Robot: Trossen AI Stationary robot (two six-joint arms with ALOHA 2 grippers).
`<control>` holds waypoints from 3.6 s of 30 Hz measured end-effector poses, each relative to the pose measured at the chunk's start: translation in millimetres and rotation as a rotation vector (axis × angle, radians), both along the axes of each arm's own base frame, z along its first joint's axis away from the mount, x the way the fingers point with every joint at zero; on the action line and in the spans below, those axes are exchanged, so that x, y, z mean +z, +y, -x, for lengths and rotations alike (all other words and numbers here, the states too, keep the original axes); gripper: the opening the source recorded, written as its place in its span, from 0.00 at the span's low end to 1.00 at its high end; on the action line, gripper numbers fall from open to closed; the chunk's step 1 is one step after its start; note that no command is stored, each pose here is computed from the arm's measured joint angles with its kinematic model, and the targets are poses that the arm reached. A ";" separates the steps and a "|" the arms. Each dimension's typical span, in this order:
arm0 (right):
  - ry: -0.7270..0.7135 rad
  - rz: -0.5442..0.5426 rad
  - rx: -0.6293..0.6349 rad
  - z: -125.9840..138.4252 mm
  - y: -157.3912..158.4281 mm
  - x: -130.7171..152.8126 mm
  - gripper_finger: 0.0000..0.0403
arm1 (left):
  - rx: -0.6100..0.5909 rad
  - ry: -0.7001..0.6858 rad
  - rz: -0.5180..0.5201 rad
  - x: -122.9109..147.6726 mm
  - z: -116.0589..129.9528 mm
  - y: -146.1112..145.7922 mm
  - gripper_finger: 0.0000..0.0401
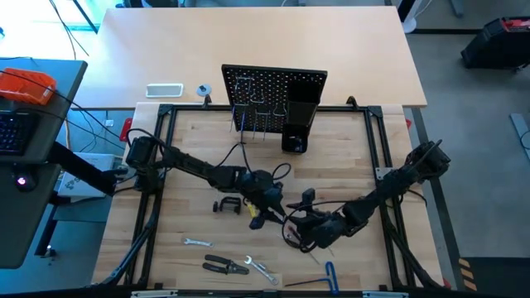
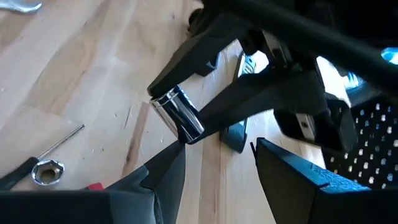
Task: Hang tools onto peg board
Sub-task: Put the top left socket into the bottom peg board bin
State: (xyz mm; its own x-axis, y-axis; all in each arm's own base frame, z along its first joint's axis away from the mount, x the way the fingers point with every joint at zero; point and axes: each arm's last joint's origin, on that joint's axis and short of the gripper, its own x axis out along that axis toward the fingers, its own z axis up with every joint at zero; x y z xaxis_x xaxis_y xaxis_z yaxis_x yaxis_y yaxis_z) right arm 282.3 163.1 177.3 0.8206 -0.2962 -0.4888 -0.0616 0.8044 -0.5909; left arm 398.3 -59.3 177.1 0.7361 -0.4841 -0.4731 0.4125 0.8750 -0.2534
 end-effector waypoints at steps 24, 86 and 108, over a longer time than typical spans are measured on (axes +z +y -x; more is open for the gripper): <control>-0.089 0.007 0.090 -8.9 5.1 11.5 0.34 | -0.003 -0.040 0.202 12.0 -6.7 19.8 0.25; -0.101 0.012 -0.063 -2.0 3.2 6.3 0.16 | 0.000 0.238 0.264 -6.9 6.1 44.7 0.42; -0.011 0.098 -0.337 -35.4 -91.7 2.4 0.16 | 0.244 0.425 -0.219 55.0 76.6 30.0 0.42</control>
State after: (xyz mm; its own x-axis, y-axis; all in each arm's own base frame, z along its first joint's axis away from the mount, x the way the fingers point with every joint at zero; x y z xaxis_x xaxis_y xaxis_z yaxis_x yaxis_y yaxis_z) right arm 317.7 71.4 179.7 0.6742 -0.5959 -0.4363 0.2044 0.7182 -0.6652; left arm 321.7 -29.3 232.1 0.5362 -0.1796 -0.8248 0.0913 0.9837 -0.1549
